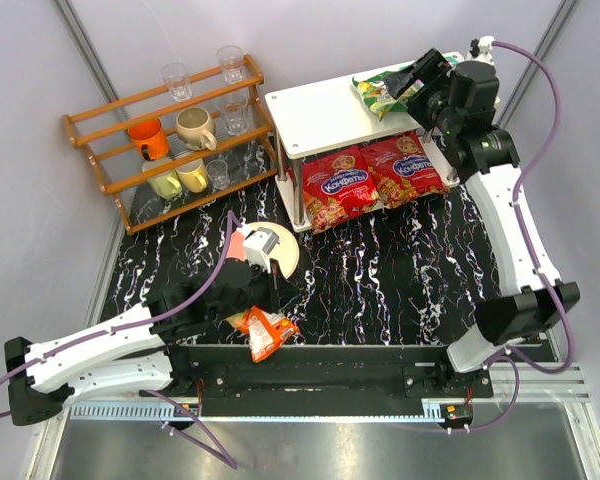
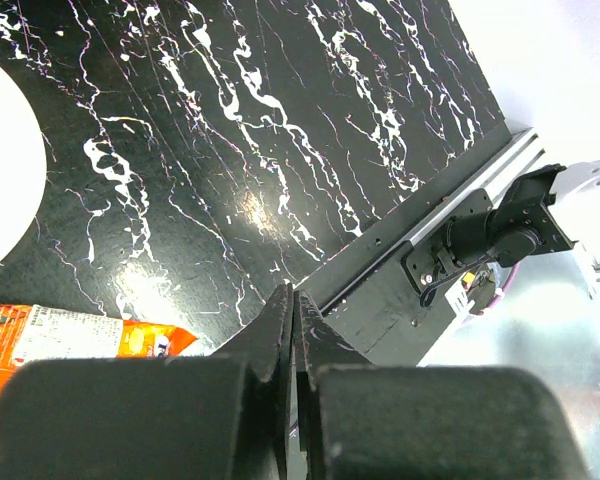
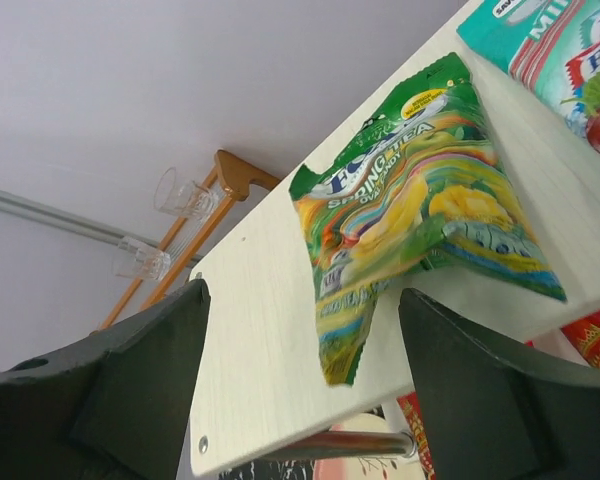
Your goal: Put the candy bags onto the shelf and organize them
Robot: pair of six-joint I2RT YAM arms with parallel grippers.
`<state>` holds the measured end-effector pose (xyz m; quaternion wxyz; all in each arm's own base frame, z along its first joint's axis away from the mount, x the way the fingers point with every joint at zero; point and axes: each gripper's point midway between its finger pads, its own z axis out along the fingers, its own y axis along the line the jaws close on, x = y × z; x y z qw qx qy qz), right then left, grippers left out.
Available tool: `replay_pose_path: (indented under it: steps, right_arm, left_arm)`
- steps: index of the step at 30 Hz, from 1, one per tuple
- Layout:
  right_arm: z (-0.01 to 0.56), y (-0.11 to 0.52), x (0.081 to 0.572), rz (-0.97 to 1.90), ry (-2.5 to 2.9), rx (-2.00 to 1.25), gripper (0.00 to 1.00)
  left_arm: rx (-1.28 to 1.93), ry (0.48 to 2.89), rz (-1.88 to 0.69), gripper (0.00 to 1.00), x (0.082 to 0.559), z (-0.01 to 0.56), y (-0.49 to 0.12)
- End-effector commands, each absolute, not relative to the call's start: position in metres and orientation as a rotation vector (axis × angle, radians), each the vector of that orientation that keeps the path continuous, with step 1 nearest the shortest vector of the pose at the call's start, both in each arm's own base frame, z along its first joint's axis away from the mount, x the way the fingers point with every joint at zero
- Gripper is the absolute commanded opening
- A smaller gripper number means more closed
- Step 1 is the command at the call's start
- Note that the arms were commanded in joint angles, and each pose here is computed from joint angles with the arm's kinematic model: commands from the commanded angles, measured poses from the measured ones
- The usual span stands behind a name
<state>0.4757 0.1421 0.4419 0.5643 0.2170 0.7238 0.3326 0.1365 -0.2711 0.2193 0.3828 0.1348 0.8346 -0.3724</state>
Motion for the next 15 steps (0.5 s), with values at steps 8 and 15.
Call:
replay_pose_path:
  steps: [8,15]
  right_arm:
    - [0.524,0.11,0.41,0.633,1.491,0.3,0.74]
    - [0.501,0.133,0.477,0.51,1.608,0.053,0.0]
  left_arm:
    - [0.347,2.092,-0.976,0.0,0.139,0.227,-0.279]
    - [0.353,2.091,-0.975,0.0,0.14,0.228,-0.281]
